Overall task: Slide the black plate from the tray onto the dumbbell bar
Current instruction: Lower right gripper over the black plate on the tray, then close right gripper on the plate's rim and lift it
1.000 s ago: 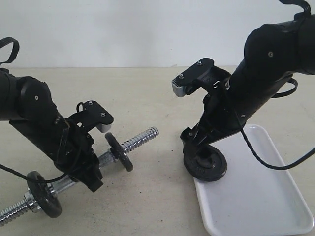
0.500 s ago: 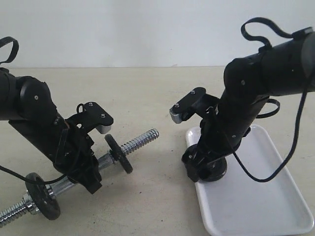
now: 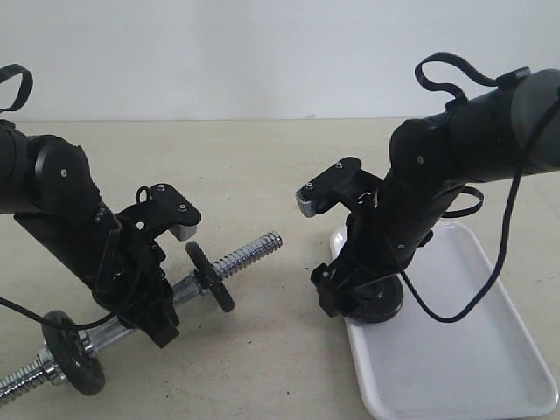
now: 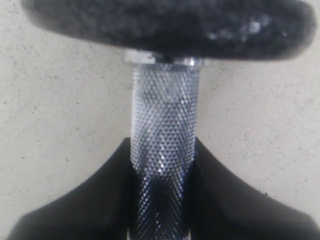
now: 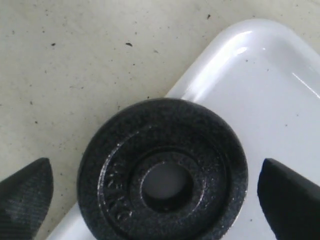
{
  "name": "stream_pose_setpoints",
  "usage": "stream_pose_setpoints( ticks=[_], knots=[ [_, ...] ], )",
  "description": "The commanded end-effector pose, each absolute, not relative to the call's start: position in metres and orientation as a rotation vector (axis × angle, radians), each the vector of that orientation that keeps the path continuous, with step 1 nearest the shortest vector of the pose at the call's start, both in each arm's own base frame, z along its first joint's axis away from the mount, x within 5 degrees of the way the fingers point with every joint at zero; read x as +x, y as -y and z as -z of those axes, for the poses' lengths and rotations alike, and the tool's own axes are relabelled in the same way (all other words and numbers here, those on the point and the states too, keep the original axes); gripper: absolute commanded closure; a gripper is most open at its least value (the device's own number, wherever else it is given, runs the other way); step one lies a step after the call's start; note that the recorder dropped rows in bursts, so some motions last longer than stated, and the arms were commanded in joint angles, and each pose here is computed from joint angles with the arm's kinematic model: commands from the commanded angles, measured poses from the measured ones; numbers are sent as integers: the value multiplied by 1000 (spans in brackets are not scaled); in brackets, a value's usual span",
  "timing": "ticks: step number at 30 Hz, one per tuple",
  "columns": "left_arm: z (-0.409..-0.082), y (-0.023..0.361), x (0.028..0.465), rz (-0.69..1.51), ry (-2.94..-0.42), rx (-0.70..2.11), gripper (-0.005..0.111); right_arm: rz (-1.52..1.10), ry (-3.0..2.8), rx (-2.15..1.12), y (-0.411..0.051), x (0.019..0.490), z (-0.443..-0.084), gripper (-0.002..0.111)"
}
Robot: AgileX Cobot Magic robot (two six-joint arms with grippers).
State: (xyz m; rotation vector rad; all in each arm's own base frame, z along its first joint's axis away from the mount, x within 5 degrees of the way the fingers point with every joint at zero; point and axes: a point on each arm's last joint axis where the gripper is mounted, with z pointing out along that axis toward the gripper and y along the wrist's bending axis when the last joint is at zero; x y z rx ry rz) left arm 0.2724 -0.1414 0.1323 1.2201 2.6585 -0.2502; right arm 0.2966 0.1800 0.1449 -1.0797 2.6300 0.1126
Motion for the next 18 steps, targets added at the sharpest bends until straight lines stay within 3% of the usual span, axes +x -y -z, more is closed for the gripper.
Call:
stream_pose_setpoints(
  ticks=[1, 18],
  knots=[
    [-136, 141, 268, 271, -2677, 1239, 102, -84, -2608, -1107, -180, 298, -145, 3],
    [-136, 141, 268, 271, -2677, 1239, 102, -81, -2669, -1124, -179, 296, -132, 3]
  ],
)
